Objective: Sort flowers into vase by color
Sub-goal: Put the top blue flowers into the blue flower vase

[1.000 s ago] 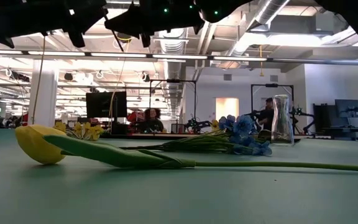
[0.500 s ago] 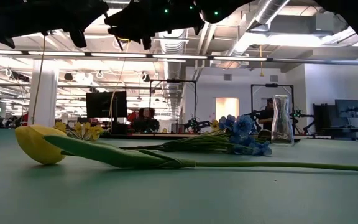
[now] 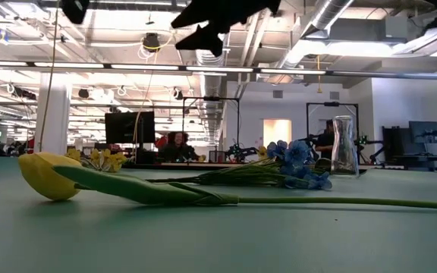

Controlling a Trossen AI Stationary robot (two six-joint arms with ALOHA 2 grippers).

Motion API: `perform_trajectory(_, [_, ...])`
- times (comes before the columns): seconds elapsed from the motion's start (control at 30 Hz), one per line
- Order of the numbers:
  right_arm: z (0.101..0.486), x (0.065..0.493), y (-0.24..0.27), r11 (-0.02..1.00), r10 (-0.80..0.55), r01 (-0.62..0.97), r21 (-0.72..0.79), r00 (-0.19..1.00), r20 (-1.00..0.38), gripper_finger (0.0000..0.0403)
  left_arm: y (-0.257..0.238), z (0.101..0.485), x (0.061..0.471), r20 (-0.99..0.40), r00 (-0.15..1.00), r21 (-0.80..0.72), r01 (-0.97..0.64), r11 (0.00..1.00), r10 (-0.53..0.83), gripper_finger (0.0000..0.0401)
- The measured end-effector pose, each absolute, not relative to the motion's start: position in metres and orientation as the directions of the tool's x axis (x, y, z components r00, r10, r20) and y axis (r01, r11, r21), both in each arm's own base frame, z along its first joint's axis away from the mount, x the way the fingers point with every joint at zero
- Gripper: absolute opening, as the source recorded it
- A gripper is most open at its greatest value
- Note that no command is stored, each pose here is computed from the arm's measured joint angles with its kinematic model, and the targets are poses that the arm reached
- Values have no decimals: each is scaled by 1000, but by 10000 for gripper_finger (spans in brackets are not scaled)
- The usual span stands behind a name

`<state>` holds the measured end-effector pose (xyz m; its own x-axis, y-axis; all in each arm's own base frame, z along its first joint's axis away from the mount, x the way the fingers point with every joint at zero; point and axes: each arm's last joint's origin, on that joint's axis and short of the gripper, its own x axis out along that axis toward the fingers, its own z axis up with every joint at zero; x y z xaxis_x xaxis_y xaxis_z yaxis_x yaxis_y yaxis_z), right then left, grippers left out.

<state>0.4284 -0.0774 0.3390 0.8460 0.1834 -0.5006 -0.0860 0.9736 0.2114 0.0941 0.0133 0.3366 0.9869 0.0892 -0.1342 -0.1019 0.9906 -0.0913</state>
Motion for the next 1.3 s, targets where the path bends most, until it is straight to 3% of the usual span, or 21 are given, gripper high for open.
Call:
perform_trajectory(0.13, [338, 433, -50, 981, 145, -55, 186, 841, -521, 294, 5, 355, 73, -95, 995, -100, -1, 995, -9, 0])
perform_trajectory(0.23, [339, 437, -27, 990, 95, -26, 140, 852, -515, 294, -3, 362, 55, -3, 981, -56, 195, 979, -195, 0])
perform_trajectory(0.37, [342, 440, 3, 992, 57, 6, 128, 872, -487, 294, -11, 352, 46, 54, 907, -42, 420, 907, -418, 0])
perform_trajectory(0.53, [344, 440, 31, 987, -35, 103, 122, 885, -464, 294, -16, 339, 52, 142, 796, -65, 600, 797, -588, 0])
perform_trajectory(0.83, [314, 452, 52, 967, -138, 228, 110, 841, -522, 294, -27, 323, 69, 263, 582, -82, 808, 584, -769, 0])
perform_trajectory(1.3, [295, 464, 44, 937, -214, 325, 128, 823, -527, 294, -62, 284, 87, 288, 467, 26, 869, 495, -836, 0])
